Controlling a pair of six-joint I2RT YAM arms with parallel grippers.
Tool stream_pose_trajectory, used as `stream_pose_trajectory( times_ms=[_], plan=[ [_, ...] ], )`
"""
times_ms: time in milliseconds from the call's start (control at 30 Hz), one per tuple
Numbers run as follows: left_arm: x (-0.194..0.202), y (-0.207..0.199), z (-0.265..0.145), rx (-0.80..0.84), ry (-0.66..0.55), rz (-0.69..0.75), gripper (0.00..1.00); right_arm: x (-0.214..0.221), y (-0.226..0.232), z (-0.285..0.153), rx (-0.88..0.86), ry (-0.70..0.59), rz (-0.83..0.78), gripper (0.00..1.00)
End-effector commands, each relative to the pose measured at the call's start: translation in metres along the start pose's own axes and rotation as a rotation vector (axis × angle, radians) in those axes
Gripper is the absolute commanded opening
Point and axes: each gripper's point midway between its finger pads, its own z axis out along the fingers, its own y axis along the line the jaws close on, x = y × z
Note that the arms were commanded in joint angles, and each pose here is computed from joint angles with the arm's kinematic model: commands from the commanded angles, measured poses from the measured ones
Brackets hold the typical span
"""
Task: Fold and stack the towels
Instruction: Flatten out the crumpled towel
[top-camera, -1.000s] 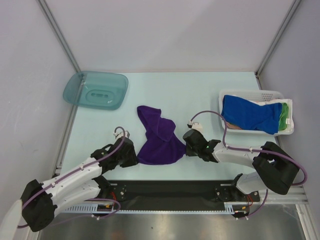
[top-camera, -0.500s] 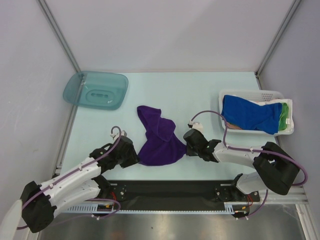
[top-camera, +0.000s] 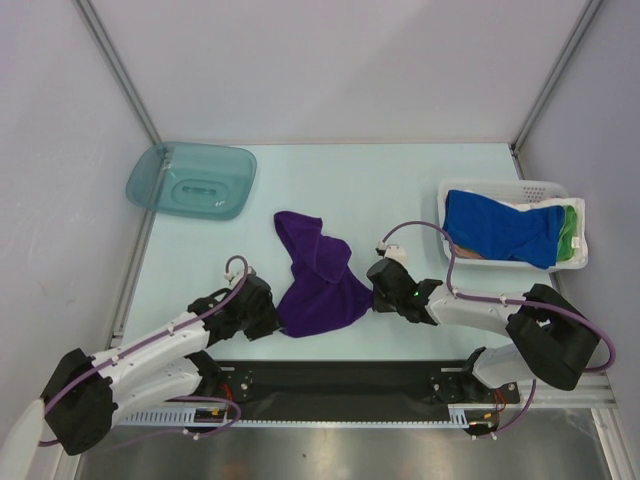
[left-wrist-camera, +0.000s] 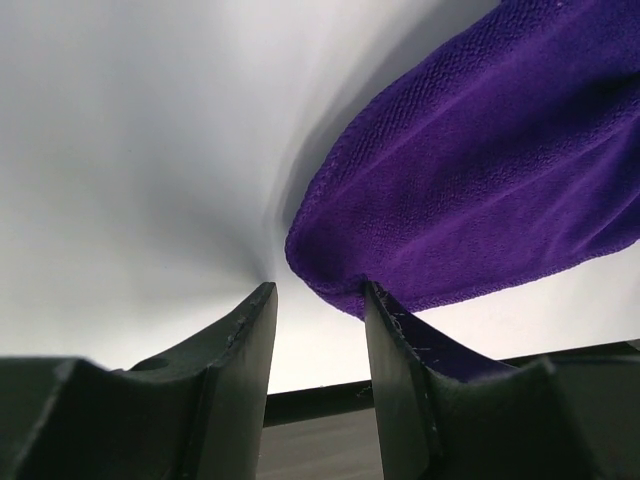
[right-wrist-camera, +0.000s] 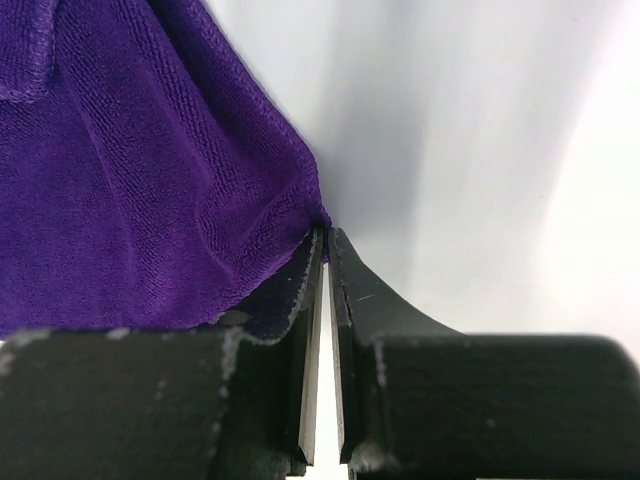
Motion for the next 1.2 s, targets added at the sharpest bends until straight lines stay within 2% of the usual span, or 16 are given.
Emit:
stream_pose_trajectory(
  times_ms=[0, 367, 567, 767, 867, 1000, 1100, 1167],
  plan=[
    [-0.005, -0.015, -0.003, 0.054, -0.017, -0.026, 0.46, -0.010, 0.001, -0.002, -0.005, -0.045, 0.018, 0.09],
    [-0.014, -0.020, -0.005, 0.067, -0.059, -0.031, 0.54, -0.008, 0.001, 0.000, -0.005, -0.039, 0.016, 0.09],
    [-0.005, -0.012, 0.004, 0.038, -0.021, -0.038, 0.51, -0.007, 0.000, 0.000, -0.005, -0.037, 0.017, 0.09],
    [-0.009, -0.007, 0.006, 0.026, -0.053, -0.039, 0.45, -0.009, 0.003, 0.000, -0.014, -0.041, 0.021, 0.09],
    [-0.011, -0.008, 0.008, 0.029, -0.065, -0.032, 0.35, -0.011, 0.004, -0.003, -0.022, -0.048, 0.018, 0.09],
    [-0.012, -0.008, 0.013, 0.033, -0.070, -0.020, 0.12, -0.015, 0.005, -0.008, -0.025, -0.057, 0.013, 0.08],
    [-0.013, -0.008, 0.014, 0.030, -0.071, -0.007, 0.00, -0.018, 0.005, -0.012, -0.028, -0.064, 0.016, 0.05],
    [-0.015, -0.014, 0.011, 0.046, -0.072, 0.010, 0.00, -0.020, 0.005, -0.015, -0.031, -0.069, 0.016, 0.03]
  ],
)
